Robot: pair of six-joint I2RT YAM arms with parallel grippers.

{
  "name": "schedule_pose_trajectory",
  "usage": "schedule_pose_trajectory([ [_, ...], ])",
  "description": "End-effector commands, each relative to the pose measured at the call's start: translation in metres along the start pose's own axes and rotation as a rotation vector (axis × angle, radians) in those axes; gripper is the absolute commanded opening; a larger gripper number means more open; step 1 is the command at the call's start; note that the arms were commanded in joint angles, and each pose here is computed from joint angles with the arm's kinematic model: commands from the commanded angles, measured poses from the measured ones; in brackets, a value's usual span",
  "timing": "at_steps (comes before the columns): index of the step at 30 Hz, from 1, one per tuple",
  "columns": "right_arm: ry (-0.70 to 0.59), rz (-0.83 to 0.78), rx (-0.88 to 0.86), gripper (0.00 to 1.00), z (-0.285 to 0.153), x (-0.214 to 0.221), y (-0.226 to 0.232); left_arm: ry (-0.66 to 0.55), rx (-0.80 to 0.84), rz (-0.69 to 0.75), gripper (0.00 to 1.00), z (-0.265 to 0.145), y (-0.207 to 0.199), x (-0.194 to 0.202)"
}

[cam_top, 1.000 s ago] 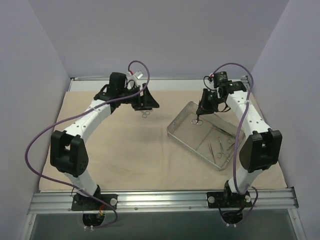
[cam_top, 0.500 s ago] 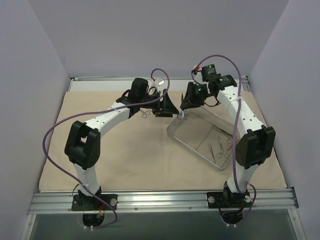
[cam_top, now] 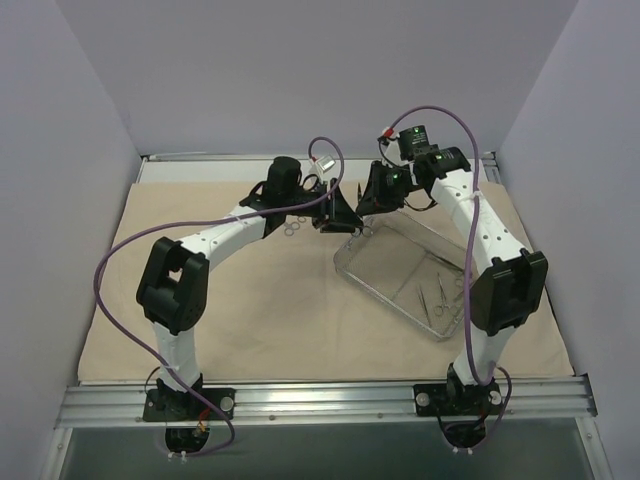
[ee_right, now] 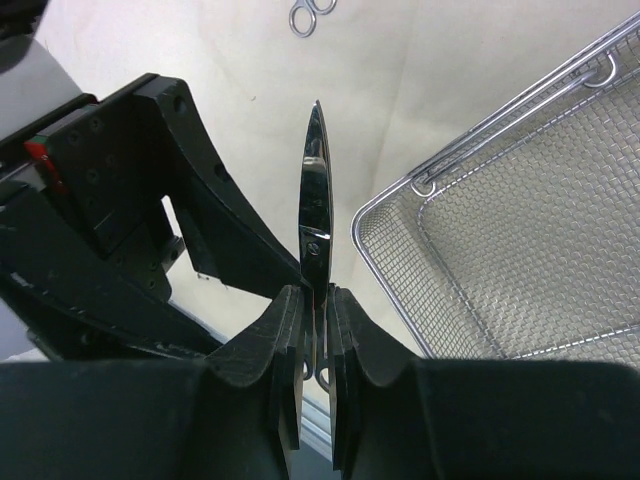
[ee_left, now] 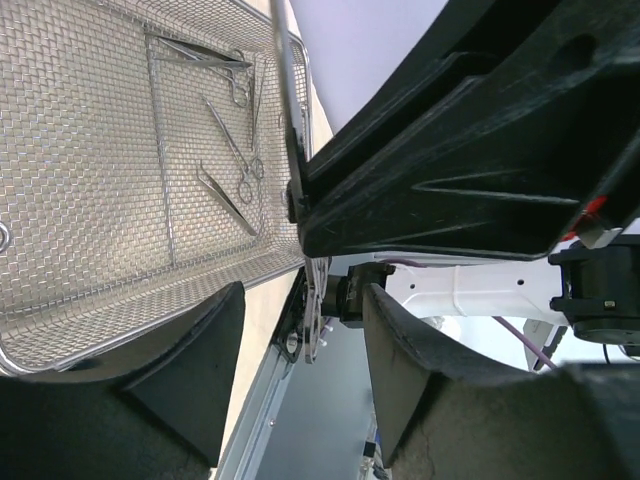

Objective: Open and lay out the surgical kit
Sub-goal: Place the medical item in the surgical kit.

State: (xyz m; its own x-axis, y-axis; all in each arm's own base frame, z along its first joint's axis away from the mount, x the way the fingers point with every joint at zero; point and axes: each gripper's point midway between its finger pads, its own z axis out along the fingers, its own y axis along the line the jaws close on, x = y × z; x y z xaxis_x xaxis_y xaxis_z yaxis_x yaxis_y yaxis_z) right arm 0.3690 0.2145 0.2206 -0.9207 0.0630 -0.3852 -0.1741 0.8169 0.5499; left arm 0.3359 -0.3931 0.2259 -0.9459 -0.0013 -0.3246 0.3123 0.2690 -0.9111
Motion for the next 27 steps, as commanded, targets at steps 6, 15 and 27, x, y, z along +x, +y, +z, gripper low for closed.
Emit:
schedule_pose_trajectory([
  [6,0.011,-0.018,-0.019,0.0,0.003,-0.003,0.009,0.002,0.12,0.081,0.15,0.001,-0.031,-0.01],
  [15,-0.05,0.037,0.131,0.45,-0.007,-0.033,-0.014,-0.172,-0.093,0.101,0.02,-0.041,0.01,-0.038],
  [27,-0.081,0.234,0.332,0.49,-0.071,-0.035,-0.118,-0.62,-0.382,-0.069,0.02,-0.156,0.135,-0.094],
])
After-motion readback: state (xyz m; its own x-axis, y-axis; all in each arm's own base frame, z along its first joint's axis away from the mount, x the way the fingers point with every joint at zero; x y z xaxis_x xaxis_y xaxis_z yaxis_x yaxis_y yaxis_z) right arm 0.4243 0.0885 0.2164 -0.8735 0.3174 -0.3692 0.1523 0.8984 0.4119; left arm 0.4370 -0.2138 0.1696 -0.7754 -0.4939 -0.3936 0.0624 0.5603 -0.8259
